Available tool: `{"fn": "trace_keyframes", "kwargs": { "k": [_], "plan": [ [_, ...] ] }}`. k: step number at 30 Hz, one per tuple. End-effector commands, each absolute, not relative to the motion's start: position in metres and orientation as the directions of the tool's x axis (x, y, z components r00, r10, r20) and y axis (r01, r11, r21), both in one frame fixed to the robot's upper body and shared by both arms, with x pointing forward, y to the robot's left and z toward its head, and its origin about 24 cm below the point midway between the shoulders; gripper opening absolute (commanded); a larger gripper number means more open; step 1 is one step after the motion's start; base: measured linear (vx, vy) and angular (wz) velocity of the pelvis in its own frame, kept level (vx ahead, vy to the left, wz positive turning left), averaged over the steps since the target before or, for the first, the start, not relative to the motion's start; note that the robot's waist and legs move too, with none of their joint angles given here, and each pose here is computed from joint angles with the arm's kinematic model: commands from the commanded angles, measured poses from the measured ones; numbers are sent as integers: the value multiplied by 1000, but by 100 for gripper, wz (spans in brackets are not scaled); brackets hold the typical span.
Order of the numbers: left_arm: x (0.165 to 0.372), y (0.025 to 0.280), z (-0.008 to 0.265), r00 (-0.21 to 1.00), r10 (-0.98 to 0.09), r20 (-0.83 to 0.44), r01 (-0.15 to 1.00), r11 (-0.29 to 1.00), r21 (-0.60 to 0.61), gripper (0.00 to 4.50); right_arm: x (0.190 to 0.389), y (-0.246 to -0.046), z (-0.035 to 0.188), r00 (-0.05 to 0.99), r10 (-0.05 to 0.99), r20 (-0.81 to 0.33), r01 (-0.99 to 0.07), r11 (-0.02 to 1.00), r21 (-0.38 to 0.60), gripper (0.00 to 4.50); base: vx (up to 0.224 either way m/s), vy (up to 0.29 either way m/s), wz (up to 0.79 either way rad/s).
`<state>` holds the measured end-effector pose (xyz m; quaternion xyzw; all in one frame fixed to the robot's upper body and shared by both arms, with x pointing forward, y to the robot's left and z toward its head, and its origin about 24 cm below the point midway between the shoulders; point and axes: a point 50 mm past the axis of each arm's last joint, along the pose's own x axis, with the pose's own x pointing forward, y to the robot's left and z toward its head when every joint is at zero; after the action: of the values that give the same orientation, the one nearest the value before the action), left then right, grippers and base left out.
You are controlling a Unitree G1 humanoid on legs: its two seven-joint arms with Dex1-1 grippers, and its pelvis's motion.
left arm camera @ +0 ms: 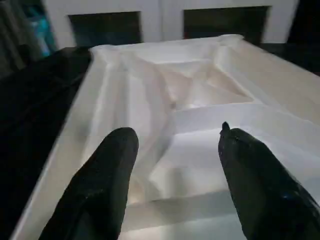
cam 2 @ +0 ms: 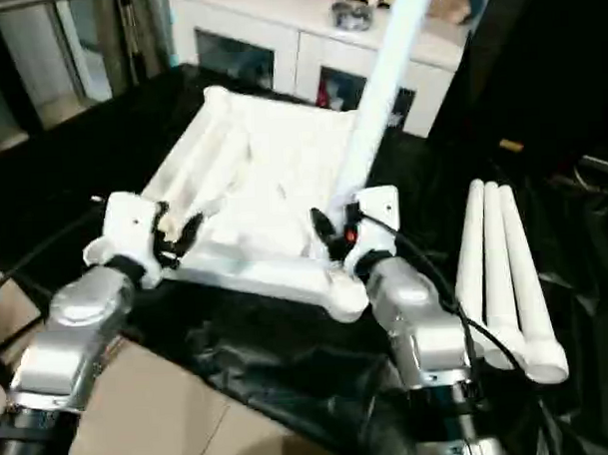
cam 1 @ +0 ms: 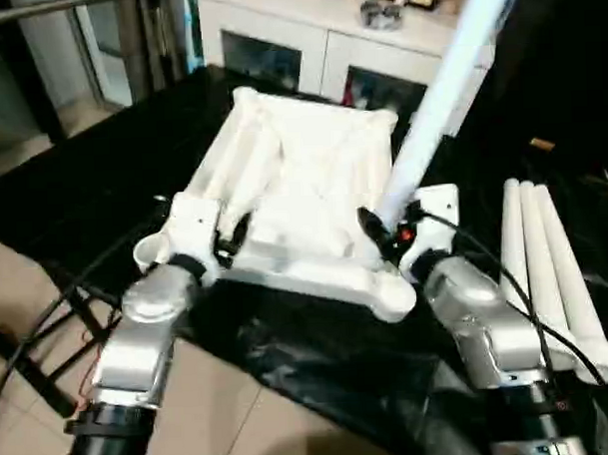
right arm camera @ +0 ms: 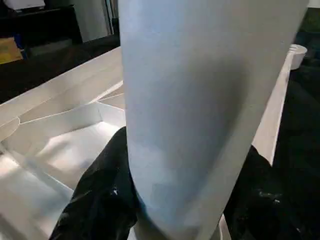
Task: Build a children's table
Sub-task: Move to table
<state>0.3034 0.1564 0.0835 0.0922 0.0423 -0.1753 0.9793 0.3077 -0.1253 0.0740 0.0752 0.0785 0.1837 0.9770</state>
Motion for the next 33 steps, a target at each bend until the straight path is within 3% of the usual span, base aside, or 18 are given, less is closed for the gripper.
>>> {"fn": "trace_keyframes", "kwargs": {
  "k": [1,9,21,25,28,30,32,33],
  "plan": [
    [303,145,86,902,-419,-105,431,888,161,298,308,-129,79,927,360,-108,-340,926,168,188,0,0,0],
    [309,143,90,913,-403,-67,407,912,59,298,305,-135,78,930,344,-127,-325,934,150,188,-14,10,-20],
    [299,147,86,913,-401,-77,407,910,83,298,302,-134,80,929,349,-120,-331,931,151,188,107,27,-29],
    [287,142,80,849,-515,-117,528,838,139,298,301,-133,82,920,375,-113,-357,921,153,188,91,8,12],
    [279,134,75,770,-620,-152,632,773,49,326,302,-134,83,912,395,-110,-377,914,150,188,0,0,0],
    [271,125,74,647,-742,-174,756,654,22,333,303,-137,85,898,425,-110,-409,901,146,188,-73,-25,6],
    [270,123,73,616,-766,-187,782,623,23,337,303,-138,85,895,431,-112,-414,899,145,188,-87,-18,6],
    [270,122,71,584,-785,-208,806,592,26,363,304,-140,84,891,438,-119,-421,896,143,188,-85,-9,3]
  ]
}}
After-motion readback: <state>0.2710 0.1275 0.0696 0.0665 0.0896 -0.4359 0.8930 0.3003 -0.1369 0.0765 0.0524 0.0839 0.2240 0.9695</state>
